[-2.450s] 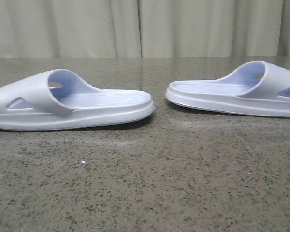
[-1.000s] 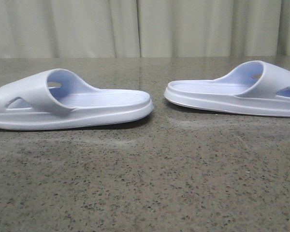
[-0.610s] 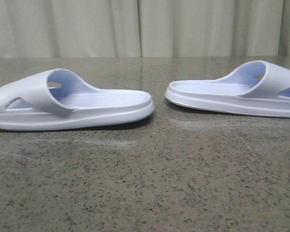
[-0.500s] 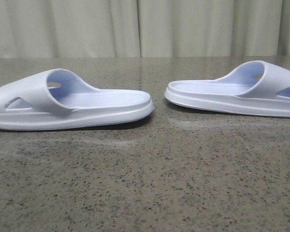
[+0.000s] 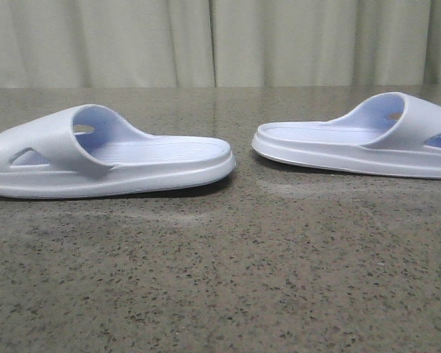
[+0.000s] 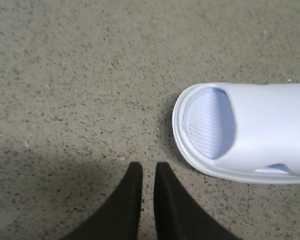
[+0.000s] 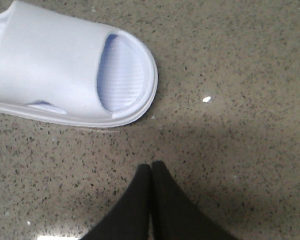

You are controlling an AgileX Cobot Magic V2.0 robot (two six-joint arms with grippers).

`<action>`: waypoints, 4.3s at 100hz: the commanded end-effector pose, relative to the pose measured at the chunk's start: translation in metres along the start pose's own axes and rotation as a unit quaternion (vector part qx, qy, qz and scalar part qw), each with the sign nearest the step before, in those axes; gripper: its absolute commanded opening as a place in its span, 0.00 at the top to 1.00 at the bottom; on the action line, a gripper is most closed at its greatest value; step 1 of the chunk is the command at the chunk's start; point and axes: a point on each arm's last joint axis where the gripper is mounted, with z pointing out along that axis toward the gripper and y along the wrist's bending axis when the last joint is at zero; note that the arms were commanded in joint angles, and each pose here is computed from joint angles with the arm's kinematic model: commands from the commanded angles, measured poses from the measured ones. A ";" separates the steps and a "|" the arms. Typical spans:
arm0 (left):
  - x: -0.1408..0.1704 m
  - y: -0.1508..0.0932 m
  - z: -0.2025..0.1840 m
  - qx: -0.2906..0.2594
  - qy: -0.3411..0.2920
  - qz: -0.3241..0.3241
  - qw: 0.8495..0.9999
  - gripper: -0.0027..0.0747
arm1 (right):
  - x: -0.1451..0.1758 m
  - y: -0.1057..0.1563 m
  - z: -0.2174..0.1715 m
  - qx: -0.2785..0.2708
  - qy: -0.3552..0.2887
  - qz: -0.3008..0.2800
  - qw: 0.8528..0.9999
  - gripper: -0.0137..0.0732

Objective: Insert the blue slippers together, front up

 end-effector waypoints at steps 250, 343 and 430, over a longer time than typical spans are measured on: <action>-0.048 -0.010 0.051 0.136 -0.006 -0.017 0.991 0.67 | -0.034 -0.064 0.134 -0.277 0.052 0.221 0.934 0.96; -0.044 0.037 0.073 0.252 0.069 -0.124 0.957 0.64 | -0.042 -0.057 0.118 -0.307 0.026 0.223 0.925 0.97; -0.035 0.027 0.117 0.290 0.105 -0.125 0.943 0.71 | -0.042 -0.057 0.118 -0.307 0.025 0.220 0.926 0.97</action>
